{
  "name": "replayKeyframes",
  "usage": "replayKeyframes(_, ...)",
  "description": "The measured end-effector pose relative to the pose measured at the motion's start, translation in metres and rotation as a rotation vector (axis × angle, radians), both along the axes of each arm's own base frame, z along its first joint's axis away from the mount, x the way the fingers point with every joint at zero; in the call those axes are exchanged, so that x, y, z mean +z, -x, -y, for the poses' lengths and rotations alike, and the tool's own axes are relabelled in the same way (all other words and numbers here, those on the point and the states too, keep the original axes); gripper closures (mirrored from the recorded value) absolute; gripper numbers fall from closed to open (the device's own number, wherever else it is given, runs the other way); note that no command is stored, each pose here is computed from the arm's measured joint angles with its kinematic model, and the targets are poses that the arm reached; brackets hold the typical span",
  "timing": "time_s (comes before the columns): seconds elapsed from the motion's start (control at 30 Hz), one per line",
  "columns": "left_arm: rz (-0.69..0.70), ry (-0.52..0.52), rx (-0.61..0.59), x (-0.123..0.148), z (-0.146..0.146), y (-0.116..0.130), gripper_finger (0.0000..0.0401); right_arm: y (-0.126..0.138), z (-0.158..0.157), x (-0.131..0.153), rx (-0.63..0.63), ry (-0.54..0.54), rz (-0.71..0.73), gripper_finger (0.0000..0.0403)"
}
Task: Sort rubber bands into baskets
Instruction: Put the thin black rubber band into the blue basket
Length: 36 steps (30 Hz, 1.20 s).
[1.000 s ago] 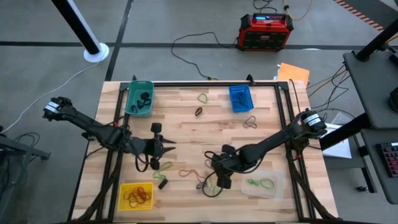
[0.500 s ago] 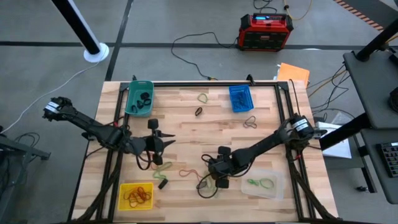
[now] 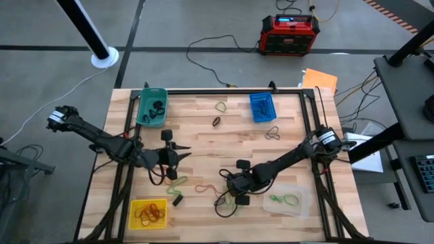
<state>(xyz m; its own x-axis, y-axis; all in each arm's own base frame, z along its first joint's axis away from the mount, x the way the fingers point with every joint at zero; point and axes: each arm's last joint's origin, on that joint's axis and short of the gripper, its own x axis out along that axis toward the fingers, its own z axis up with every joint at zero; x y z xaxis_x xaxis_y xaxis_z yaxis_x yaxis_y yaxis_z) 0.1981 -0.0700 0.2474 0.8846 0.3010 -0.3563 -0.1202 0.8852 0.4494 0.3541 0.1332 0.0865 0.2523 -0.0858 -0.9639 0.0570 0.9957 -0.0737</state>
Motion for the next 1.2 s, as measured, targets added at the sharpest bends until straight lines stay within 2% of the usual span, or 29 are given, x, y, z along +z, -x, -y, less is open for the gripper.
replayKeyframes(0.13, 0.0, 0.0, 0.0, 0.0, 0.0, 0.0, 0.0324, 0.0, 0.0, 0.014, 0.007, -0.012, 0.037, 0.0393)
replayKeyframes(0.3, 0.0, 0.002, 0.001, 0.0, 0.0, 0.0, 0.0324, 0.002, 0.002, 0.048, 0.023, -0.005, 0.13, 0.0394)
replayKeyframes(0.37, 0.001, 0.003, 0.001, 0.0, 0.0, 0.0, 0.0324, 0.007, 0.005, 0.064, 0.032, 0.033, 0.16, 0.0394)
replayKeyframes(0.47, 0.001, 0.002, 0.001, 0.0, 0.0, 0.0, 0.0324, 0.008, 0.011, 0.099, 0.031, 0.08, 0.288, 0.0394)
replayKeyframes(0.6, 0.001, 0.003, 0.002, 0.0, 0.0, 0.0, 0.0324, 0.014, 0.03, 0.13, 0.006, 0.163, 0.361, 0.0394)
replayKeyframes(0.77, 0.018, 0.01, 0.002, 0.001, 0.0, -0.001, 0.0324, 0.022, 0.074, 0.169, -0.089, 0.304, 0.45, 0.0394)
replayKeyframes(0.87, 0.026, 0.013, 0.002, 0.002, 0.0, -0.001, 0.0324, 0.025, 0.108, 0.181, -0.164, 0.376, 0.454, 0.0394)
replayKeyframes(1.03, 0.027, 0.014, 0.002, 0.002, 0.0, -0.001, 0.0324, 0.033, 0.179, 0.191, -0.36, 0.439, 0.43, 0.0394)
replayKeyframes(1.2, 0.028, 0.014, 0.002, 0.002, 0.0, -0.001, 0.0324, 0.057, 0.247, 0.186, -0.608, 0.456, 0.327, 0.0394)
